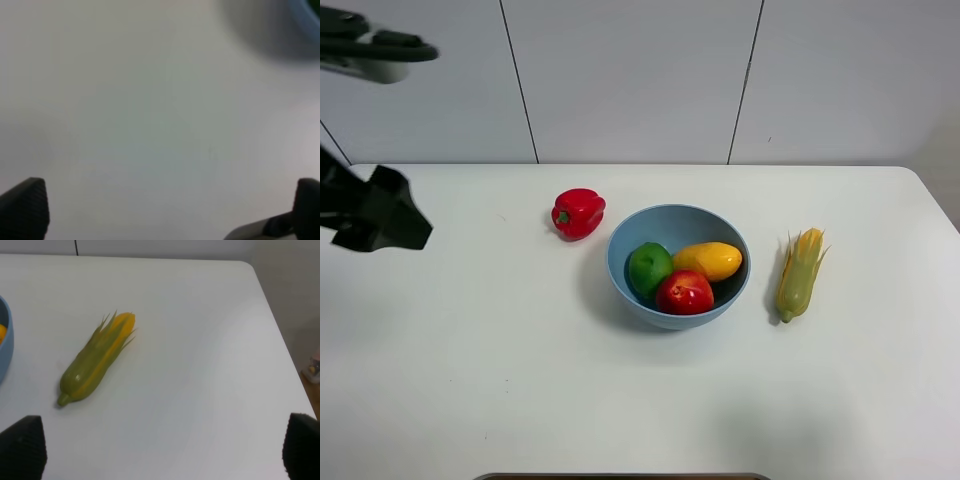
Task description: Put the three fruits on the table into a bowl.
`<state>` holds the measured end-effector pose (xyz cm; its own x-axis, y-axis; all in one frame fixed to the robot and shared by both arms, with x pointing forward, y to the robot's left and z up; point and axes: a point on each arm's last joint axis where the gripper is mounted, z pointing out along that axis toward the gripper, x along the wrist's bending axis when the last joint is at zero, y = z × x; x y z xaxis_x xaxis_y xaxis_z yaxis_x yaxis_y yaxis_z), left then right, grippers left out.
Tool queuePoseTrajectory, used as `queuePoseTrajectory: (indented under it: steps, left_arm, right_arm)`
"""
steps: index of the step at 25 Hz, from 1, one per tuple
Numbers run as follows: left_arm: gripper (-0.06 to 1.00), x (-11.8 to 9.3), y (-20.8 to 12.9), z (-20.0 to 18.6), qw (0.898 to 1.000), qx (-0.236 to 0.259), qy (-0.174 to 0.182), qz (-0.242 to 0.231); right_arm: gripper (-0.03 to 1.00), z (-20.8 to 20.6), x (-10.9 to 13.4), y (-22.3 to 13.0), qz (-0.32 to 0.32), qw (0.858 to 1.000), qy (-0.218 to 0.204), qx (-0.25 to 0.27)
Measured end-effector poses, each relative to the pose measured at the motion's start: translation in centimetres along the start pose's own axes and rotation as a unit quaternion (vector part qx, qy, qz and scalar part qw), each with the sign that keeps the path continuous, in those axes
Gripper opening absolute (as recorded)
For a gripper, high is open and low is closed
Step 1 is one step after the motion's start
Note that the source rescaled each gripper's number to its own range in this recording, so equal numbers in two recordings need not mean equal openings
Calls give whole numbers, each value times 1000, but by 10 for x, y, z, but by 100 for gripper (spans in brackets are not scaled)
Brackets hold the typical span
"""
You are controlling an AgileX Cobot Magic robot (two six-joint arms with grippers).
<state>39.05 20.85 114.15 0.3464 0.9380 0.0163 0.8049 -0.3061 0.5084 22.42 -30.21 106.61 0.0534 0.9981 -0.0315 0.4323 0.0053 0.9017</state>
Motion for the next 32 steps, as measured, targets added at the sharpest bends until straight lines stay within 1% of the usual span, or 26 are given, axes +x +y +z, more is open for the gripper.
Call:
queuePoseTrajectory:
  steps: [2,4,6,9,12,17,21,24,29,32]
  left_arm:
    - [98,15,-21,-4,999,-3,4,-33]
    - [98,29,-46,-8,998,-11,15,-62]
    - [98,39,-70,-9,996,-17,29,-85]
    - [98,47,-108,-6,991,-30,51,-119]
    - [98,49,-139,-2,986,-61,69,-139]
    - [98,43,-175,2,977,-115,102,-151]
    - [98,38,-188,5,968,-170,120,-139]
    - [98,35,-196,9,965,-189,121,-133]
    - [98,31,-202,6,959,-223,124,-124]
    - [98,29,-204,5,957,-233,123,-120]
  right_arm:
    - [86,0,0,0,0,1000,0,0]
    - [86,0,0,0,0,1000,0,0]
    - [86,0,0,0,0,1000,0,0]
    - [86,0,0,0,0,1000,0,0]
    - [86,0,0,0,0,1000,0,0]
    - [86,0,0,0,0,1000,0,0]
    - [86,0,0,0,0,1000,0,0]
    - [86,0,0,0,0,1000,0,0]
    - [86,0,0,0,0,1000,0,0]
    - [86,0,0,0,0,1000,0,0]
